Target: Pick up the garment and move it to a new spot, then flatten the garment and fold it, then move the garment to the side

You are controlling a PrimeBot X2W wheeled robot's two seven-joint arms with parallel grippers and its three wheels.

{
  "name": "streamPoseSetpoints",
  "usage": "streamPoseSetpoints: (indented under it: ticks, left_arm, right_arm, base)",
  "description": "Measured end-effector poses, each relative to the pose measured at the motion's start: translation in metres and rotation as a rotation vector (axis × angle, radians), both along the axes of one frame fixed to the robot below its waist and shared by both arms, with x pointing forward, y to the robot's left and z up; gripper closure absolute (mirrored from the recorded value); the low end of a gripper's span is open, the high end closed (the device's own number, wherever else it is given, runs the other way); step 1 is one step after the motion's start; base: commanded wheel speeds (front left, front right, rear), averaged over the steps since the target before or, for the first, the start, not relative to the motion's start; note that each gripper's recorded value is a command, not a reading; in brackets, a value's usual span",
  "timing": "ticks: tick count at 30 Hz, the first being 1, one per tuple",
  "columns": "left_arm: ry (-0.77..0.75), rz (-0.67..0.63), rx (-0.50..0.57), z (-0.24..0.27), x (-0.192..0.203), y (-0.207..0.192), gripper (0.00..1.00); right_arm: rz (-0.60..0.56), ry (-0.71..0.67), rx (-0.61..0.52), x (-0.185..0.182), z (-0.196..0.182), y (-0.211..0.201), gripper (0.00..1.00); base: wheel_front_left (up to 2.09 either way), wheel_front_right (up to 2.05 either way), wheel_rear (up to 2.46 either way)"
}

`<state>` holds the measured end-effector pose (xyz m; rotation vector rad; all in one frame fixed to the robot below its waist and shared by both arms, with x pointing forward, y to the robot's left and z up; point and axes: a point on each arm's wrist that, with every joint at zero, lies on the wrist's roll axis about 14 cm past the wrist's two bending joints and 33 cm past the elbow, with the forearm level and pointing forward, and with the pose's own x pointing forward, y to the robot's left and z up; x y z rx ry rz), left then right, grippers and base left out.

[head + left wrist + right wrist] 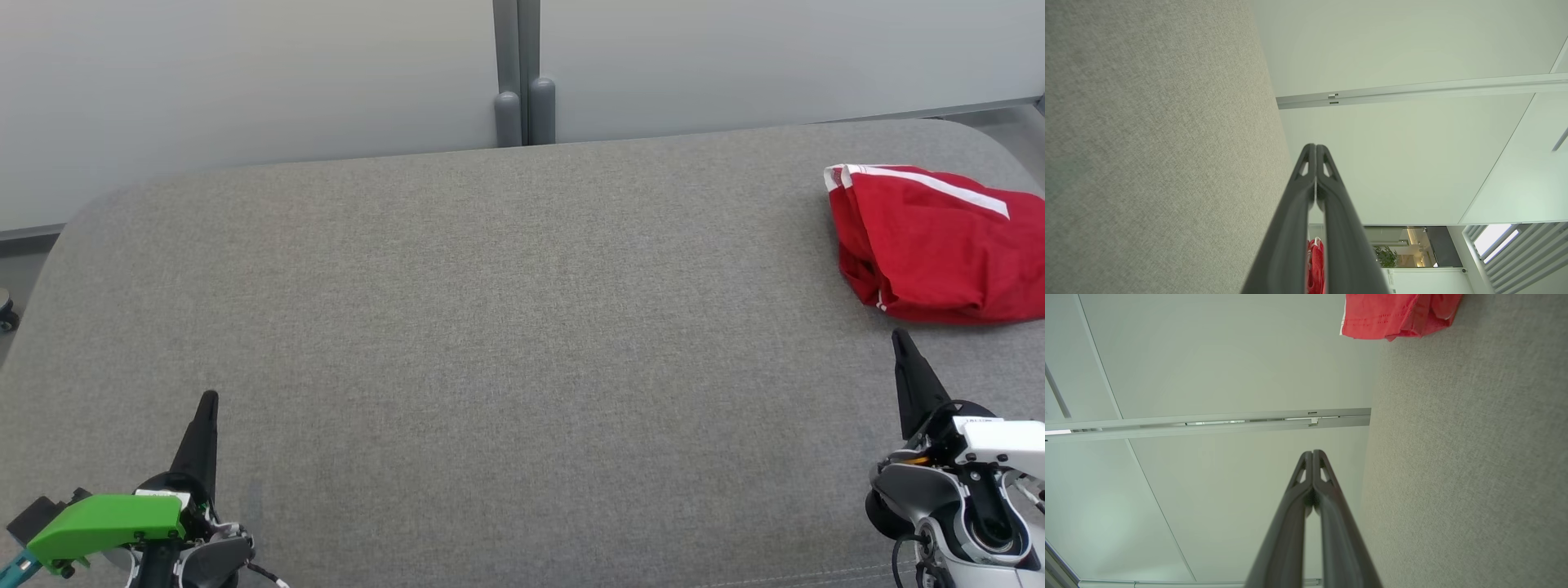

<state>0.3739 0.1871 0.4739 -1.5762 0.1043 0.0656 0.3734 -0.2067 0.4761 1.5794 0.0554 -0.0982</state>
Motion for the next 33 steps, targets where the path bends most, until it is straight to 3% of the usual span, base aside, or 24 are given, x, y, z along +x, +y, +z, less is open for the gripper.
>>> streamPoseSetpoints:
  ticks: [33]
  left_arm:
    - [-0.007,0.002,0.0,0.0009,0.0001,0.0006,1.0]
  right_arm:
    - [0.0,0.0,0.0,0.0001,0.0001,0.0002,1.0]
  base:
    - [0.0,0.0,0.0]
